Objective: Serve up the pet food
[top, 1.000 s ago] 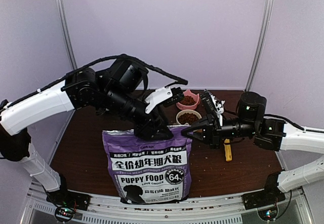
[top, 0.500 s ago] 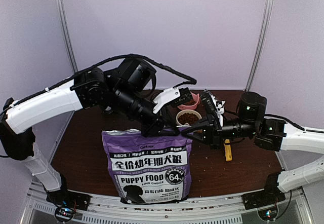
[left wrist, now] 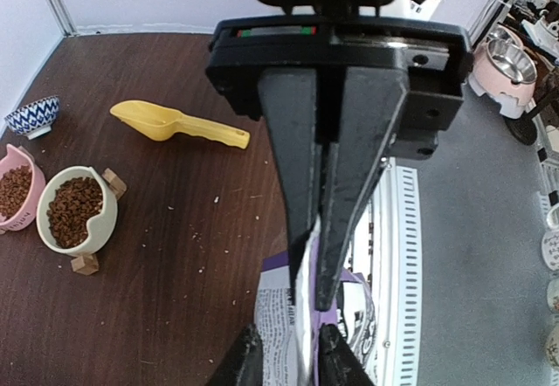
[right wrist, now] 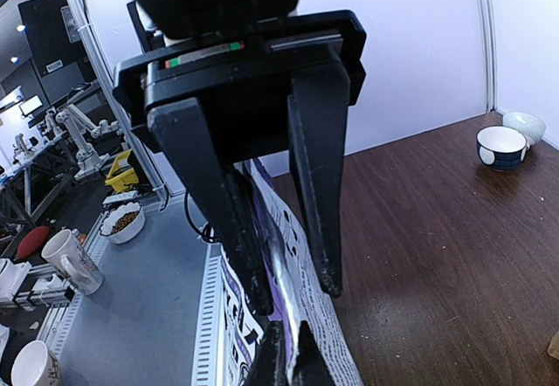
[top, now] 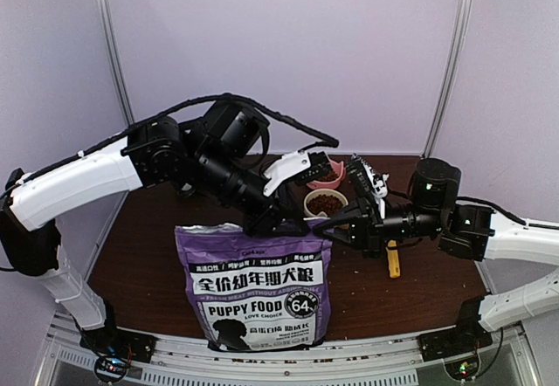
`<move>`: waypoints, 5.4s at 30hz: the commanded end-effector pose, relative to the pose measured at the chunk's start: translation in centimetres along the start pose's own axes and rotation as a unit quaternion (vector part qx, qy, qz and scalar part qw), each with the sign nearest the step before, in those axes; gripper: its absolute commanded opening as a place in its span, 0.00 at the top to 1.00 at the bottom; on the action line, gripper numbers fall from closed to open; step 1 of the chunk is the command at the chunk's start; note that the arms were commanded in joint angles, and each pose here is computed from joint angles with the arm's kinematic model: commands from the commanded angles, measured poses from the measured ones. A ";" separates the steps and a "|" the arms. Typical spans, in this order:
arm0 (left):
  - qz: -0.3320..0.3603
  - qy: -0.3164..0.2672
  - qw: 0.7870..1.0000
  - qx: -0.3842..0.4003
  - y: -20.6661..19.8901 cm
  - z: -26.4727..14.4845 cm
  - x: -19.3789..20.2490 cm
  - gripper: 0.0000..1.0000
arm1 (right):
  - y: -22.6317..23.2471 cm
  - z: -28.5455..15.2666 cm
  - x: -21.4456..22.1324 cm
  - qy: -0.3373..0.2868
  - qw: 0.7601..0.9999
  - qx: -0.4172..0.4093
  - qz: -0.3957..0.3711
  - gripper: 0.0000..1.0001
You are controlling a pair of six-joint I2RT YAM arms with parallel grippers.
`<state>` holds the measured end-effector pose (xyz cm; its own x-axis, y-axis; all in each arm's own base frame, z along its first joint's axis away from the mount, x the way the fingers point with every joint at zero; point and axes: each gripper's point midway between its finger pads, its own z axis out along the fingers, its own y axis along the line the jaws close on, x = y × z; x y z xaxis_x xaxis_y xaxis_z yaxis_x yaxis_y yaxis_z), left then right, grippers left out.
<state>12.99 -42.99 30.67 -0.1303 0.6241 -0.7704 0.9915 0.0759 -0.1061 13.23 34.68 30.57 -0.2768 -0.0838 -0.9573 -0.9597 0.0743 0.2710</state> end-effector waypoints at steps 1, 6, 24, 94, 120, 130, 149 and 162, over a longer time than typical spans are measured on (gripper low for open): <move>0.016 -0.011 0.999 -0.031 0.5 -1.7 -0.4 0.74 | 0.8 -0.6 -2.2 -0.031 0.999 -0.006 -0.022 1.00; 0.013 -0.004 0.999 -0.036 0.5 -2.0 0.4 0.78 | 0.7 -0.5 -2.2 -0.031 0.999 -0.006 -0.021 1.00; 0.010 0.038 0.999 -0.012 -0.1 -1.3 2.3 1.00 | 0.6 -0.6 -2.4 -0.032 0.999 0.000 -0.020 1.00; 0.002 0.068 0.995 -0.070 0.5 -5.4 5.8 1.00 | 0.7 0.8 -3.5 -0.042 0.998 -0.009 -0.038 1.00; 0.001 0.081 0.990 -0.115 2.0 -7.0 7.1 0.85 | 0.0 -1.9 -4.1 -0.057 0.997 0.035 -0.048 1.00; -0.001 0.083 0.988 -0.133 2.7 -7.7 7.6 0.88 | -0.2 -2.5 -4.0 -0.059 0.996 0.046 -0.048 1.00; -0.008 0.092 0.984 -0.152 3.4 -8.7 8.9 1.00 | -0.5 -3.3 -4.4 -0.067 0.995 0.058 -0.050 1.00; -0.011 0.097 0.981 -0.167 4.0 -9.4 9.4 1.00 | -0.7 -3.6 -4.4 -0.068 0.995 0.063 -0.049 1.00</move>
<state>15.21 -31.06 28.89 -0.1621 0.7439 -0.6483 0.9553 0.2830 0.0860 14.64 32.39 31.04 -0.2546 -0.0749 -0.9641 -0.9536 0.1852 0.2374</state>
